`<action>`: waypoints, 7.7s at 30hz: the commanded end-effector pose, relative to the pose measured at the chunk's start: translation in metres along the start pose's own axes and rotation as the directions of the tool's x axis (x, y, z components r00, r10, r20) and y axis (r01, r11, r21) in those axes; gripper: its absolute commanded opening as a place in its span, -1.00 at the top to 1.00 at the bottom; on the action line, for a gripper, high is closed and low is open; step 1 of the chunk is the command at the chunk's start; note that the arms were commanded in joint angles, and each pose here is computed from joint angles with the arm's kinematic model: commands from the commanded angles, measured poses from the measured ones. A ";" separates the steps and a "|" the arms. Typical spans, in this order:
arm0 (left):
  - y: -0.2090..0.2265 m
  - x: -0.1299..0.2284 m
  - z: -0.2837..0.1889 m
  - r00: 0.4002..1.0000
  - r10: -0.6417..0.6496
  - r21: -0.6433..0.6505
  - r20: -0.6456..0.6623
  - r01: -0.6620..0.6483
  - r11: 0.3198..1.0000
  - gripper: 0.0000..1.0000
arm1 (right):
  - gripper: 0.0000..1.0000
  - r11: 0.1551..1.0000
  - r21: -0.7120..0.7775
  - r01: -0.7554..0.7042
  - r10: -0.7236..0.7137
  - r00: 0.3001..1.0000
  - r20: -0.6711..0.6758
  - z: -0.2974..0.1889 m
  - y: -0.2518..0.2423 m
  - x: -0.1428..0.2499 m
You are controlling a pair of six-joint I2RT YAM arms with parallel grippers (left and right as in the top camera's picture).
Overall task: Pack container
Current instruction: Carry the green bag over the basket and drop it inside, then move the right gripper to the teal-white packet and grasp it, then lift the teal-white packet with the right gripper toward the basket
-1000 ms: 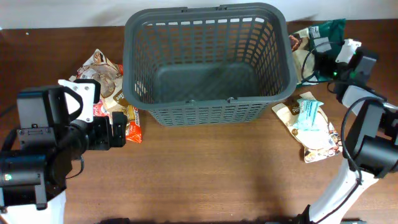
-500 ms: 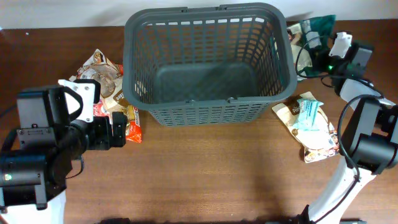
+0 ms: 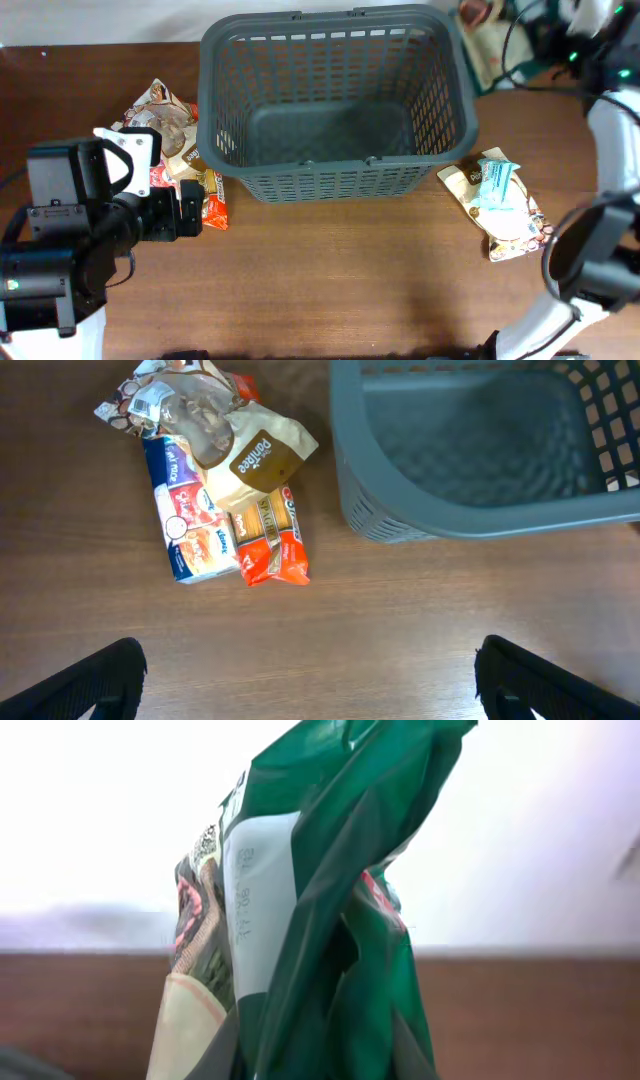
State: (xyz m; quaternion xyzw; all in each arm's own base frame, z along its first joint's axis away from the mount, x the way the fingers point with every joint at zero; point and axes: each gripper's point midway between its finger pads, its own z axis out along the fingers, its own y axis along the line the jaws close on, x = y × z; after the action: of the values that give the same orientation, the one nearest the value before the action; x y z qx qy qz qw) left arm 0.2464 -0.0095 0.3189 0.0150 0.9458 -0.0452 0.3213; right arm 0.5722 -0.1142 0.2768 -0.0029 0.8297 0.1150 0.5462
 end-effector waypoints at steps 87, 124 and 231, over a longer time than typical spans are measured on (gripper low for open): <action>-0.001 0.000 0.000 1.000 0.010 0.014 0.003 -0.010 1.000 -0.98 | -0.98 0.958 -0.090 0.274 -0.285 0.944 -0.167 -0.183 0.146 -0.081; -0.001 0.000 0.000 1.000 0.010 0.014 0.003 -0.010 1.000 -0.98 | -0.45 0.971 0.233 -0.045 0.208 0.634 -0.745 -0.063 0.017 0.284; -0.001 0.000 0.000 1.000 0.010 0.014 0.003 -0.010 1.000 -0.98 | -0.98 -0.005 0.742 -0.670 1.000 -0.012 -0.004 0.033 -0.003 0.253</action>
State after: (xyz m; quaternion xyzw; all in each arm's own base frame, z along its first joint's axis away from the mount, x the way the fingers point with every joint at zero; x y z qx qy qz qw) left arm 0.2464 -0.0095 0.3188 0.0149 0.9458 -0.0453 0.3212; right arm 0.4987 -0.0776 0.0467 0.6460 0.7377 0.1896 0.0498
